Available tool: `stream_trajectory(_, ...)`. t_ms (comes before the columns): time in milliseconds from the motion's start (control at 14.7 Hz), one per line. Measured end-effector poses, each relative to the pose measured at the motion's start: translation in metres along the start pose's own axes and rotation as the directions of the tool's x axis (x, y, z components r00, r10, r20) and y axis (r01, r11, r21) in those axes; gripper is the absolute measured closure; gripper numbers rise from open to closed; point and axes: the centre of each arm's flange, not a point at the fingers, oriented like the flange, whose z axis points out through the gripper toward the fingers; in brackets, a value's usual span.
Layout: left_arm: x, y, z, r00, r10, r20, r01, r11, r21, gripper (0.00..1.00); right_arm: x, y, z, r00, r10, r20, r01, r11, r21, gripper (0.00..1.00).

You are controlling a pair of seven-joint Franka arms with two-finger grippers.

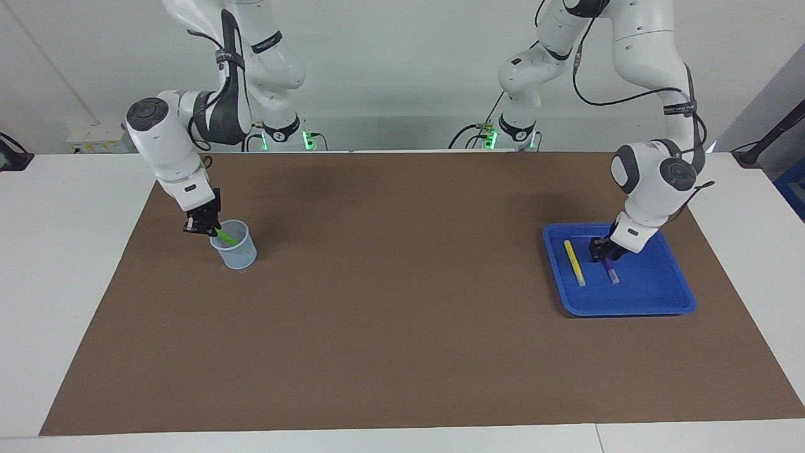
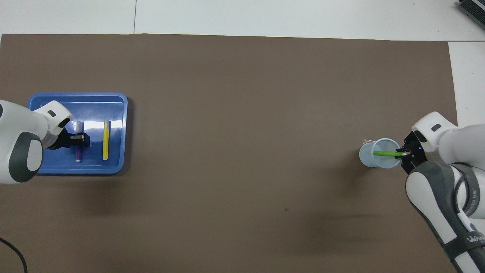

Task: Right arm passes pens to left for tray arrangement
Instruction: 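Lift the green pen from the cup with the right gripper while the left gripper withdraws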

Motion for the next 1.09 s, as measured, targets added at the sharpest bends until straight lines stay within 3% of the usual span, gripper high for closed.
stream_trajectory(340,0.017,-0.007,-0.069,0.992,-0.080,0.101,0.087,0.994,-0.067,0.40,0.027,0.013,-0.056,0.997,0.078,0.000,-0.078,0.995,0.062,0.83)
stream_trajectory(407,0.017,-0.006,-0.082,0.988,-0.110,0.111,0.121,0.988,-0.100,0.35,0.029,0.015,-0.072,0.995,0.102,0.000,-0.101,0.992,0.077,0.83)
stream_trajectory(543,0.017,-0.002,-0.104,0.970,-0.210,0.123,0.228,0.960,-0.163,0.14,0.033,0.018,-0.109,0.986,0.164,-0.012,-0.162,0.982,0.100,0.83)
stream_trajectory(815,0.011,0.016,-0.135,0.860,-0.469,0.201,0.508,0.825,-0.246,0.00,0.069,0.012,-0.168,0.931,0.359,-0.067,-0.344,0.924,0.167,0.83)
stream_trajectory(951,0.008,0.029,-0.152,0.790,-0.544,0.281,0.610,0.742,-0.278,0.00,0.104,0.004,-0.178,0.874,0.475,-0.097,-0.447,0.867,0.219,0.83)
stream_trajectory(1087,0.005,0.039,-0.172,0.704,-0.609,0.365,0.709,0.635,-0.307,0.01,0.152,-0.010,-0.182,0.782,0.617,-0.092,-0.576,0.770,0.274,0.83)
